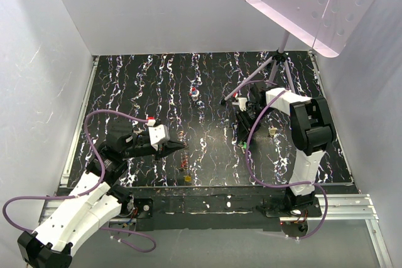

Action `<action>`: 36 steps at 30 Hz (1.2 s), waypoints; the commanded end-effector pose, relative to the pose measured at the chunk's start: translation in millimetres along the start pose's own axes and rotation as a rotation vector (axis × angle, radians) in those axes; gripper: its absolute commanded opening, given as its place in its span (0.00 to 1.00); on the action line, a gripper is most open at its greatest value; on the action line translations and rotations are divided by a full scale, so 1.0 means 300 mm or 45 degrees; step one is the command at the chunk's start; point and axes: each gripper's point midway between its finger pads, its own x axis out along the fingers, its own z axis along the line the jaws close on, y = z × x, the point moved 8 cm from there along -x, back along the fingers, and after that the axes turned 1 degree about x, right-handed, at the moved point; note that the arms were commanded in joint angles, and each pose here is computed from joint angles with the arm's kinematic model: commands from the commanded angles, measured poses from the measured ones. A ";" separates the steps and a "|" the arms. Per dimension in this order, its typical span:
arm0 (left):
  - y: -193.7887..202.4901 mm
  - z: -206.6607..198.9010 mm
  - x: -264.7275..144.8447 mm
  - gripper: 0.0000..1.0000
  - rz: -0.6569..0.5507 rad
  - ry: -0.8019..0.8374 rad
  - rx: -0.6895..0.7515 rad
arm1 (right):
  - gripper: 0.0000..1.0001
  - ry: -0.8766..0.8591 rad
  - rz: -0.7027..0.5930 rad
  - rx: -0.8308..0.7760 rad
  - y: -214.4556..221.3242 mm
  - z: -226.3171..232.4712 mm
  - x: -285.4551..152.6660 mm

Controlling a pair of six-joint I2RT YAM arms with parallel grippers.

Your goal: Put the keys on the keyring

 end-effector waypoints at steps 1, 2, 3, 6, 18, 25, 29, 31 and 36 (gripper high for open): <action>-0.029 0.006 -0.002 0.00 -0.041 0.006 0.047 | 0.30 -0.032 0.001 -0.012 -0.023 0.024 -0.004; -0.031 0.004 -0.003 0.00 -0.045 0.009 0.048 | 0.30 -0.033 0.006 -0.008 -0.021 0.023 -0.002; -0.033 0.004 -0.003 0.00 -0.047 0.011 0.047 | 0.30 -0.032 0.003 -0.015 -0.023 0.026 -0.001; -0.029 0.004 -0.002 0.00 -0.043 0.014 0.045 | 0.29 -0.031 0.013 -0.013 -0.022 0.026 0.003; -0.032 0.004 -0.004 0.00 -0.047 0.015 0.047 | 0.25 -0.007 0.028 -0.007 -0.019 0.017 0.015; -0.030 0.005 -0.002 0.00 -0.044 0.016 0.043 | 0.25 -0.001 0.038 -0.001 -0.019 0.014 0.021; -0.032 0.006 -0.003 0.00 -0.046 0.015 0.044 | 0.25 0.005 0.038 -0.003 -0.019 0.013 0.021; -0.032 0.006 -0.003 0.00 -0.046 0.015 0.046 | 0.25 0.004 0.040 0.001 -0.018 0.013 0.020; -0.032 0.005 -0.003 0.00 -0.045 0.016 0.042 | 0.19 0.010 0.042 -0.001 -0.018 0.013 0.021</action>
